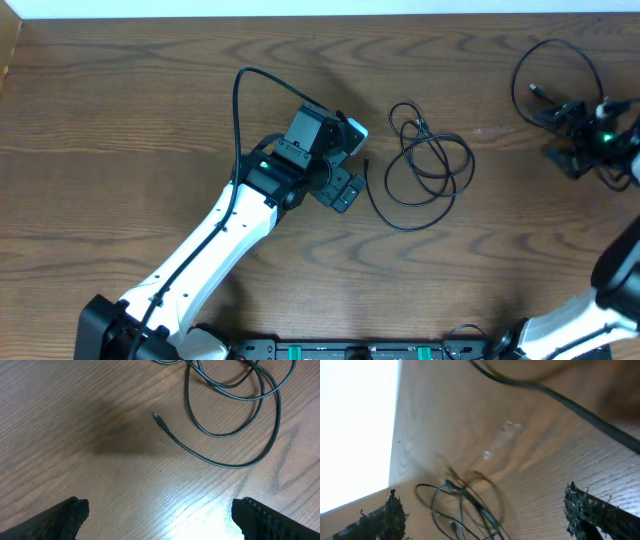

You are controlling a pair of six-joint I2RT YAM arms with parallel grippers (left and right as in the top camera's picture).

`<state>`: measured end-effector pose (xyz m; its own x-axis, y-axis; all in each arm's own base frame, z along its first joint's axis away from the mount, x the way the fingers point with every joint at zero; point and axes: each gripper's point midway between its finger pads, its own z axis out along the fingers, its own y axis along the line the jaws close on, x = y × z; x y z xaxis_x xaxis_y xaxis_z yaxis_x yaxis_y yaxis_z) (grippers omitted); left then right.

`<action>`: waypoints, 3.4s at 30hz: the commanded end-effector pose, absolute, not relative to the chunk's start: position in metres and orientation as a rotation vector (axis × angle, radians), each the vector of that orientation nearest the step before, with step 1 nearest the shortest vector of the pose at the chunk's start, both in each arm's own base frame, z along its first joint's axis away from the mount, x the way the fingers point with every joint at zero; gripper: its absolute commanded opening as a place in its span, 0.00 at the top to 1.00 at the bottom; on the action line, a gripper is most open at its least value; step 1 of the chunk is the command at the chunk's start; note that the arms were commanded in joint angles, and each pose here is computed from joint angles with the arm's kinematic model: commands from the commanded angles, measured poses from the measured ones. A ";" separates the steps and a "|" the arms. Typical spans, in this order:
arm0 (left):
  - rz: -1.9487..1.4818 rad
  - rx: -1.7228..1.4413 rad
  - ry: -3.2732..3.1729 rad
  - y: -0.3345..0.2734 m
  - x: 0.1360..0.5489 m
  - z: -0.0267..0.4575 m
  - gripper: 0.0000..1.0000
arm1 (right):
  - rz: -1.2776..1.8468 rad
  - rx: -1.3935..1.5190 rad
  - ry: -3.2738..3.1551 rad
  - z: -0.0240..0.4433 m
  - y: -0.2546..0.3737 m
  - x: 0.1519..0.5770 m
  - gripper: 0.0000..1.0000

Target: Untangle cables

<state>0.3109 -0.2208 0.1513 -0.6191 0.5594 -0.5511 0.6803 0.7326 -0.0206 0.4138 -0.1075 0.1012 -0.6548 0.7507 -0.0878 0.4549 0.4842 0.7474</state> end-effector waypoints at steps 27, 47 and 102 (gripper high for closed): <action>-0.296 0.932 2.404 -0.220 0.315 0.155 0.02 | -0.217 2.025 2.024 0.054 -0.240 0.296 0.01; -0.296 0.932 2.404 -0.220 0.315 0.155 0.02 | 0.061 1.937 2.098 0.001 -0.246 0.337 0.99; -0.296 0.932 2.404 -0.220 0.315 0.155 0.02 | 0.400 0.296 2.138 0.200 -0.127 0.481 0.72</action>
<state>0.3108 -0.2209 0.1512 -0.6188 0.5601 -0.5508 0.6808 0.7322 -0.0204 0.4828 -0.1924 0.1977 -0.5002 0.2479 -0.8296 0.2194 0.9632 0.1555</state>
